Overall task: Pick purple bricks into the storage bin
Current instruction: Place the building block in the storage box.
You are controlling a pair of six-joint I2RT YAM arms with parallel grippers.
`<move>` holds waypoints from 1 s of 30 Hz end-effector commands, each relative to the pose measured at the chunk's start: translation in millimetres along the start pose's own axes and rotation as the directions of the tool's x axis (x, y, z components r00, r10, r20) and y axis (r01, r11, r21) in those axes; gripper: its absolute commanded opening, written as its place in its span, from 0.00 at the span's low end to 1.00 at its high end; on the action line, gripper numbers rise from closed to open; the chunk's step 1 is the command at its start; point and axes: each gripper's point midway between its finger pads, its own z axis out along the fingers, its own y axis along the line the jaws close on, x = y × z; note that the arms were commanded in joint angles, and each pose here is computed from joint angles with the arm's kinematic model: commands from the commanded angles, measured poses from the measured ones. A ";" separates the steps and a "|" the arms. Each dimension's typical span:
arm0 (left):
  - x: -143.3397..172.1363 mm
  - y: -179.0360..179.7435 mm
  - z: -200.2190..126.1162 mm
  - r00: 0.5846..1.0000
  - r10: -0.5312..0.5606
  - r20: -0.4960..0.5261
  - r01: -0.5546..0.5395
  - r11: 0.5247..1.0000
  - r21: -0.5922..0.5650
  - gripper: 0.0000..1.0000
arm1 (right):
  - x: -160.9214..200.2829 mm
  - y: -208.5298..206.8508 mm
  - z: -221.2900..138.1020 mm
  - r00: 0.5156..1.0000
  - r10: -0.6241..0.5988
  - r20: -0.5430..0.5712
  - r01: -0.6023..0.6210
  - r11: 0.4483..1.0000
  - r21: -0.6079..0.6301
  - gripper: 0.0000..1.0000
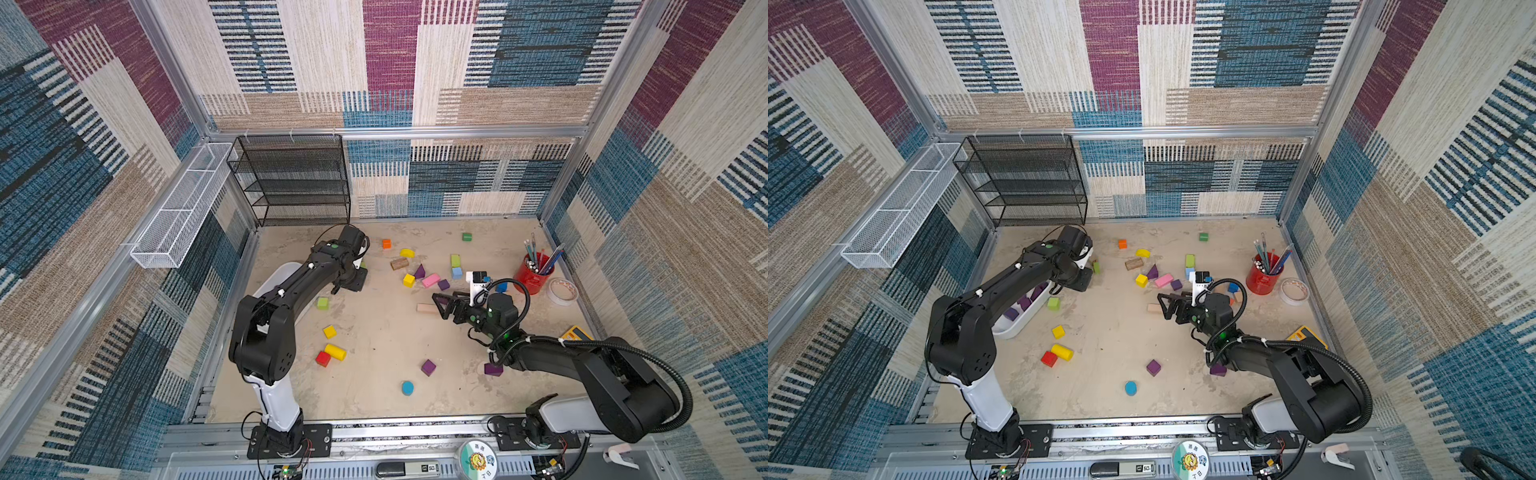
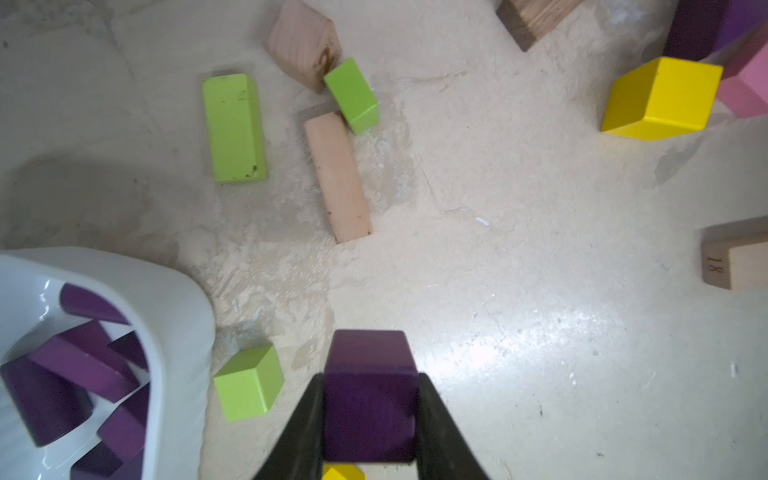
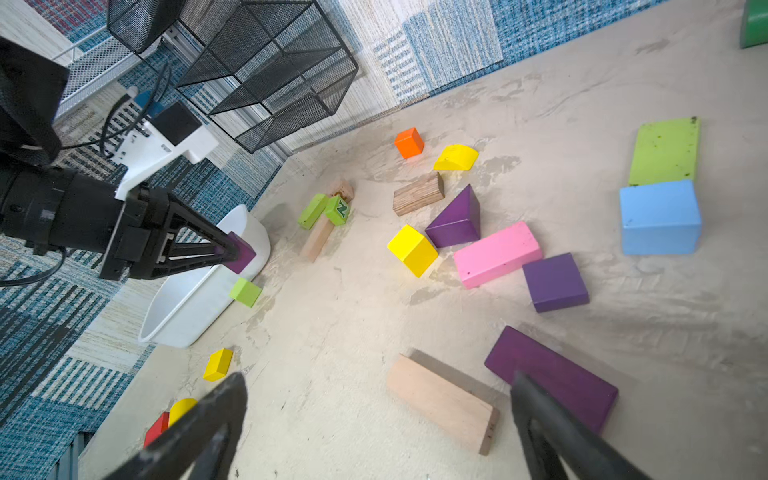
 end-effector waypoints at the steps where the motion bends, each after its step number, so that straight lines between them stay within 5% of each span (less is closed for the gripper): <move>1: 9.7 19.6 -11.8 0.995 -0.100 -0.001 0.100 0.995 -0.010 0.34 | -7.0 2.5 0.5 1.000 -0.013 0.024 0.013 1.000 -0.002 0.99; 9: 24.8 75.2 -31.3 0.963 -0.263 0.050 0.266 0.960 -0.081 0.34 | -6.2 2.8 1.2 1.000 -0.013 0.021 0.013 1.000 -0.002 0.99; 16: 33.8 125.2 -42.9 0.897 -0.425 0.123 0.438 0.891 -0.116 0.34 | -6.6 3.8 0.6 1.000 -0.017 0.024 0.017 1.000 -0.004 0.99; 30: 64.0 188.0 -26.2 0.785 -0.606 0.130 0.619 0.778 -0.108 0.34 | -1.5 8.3 6.4 1.000 -0.029 0.005 0.029 0.999 -0.017 0.99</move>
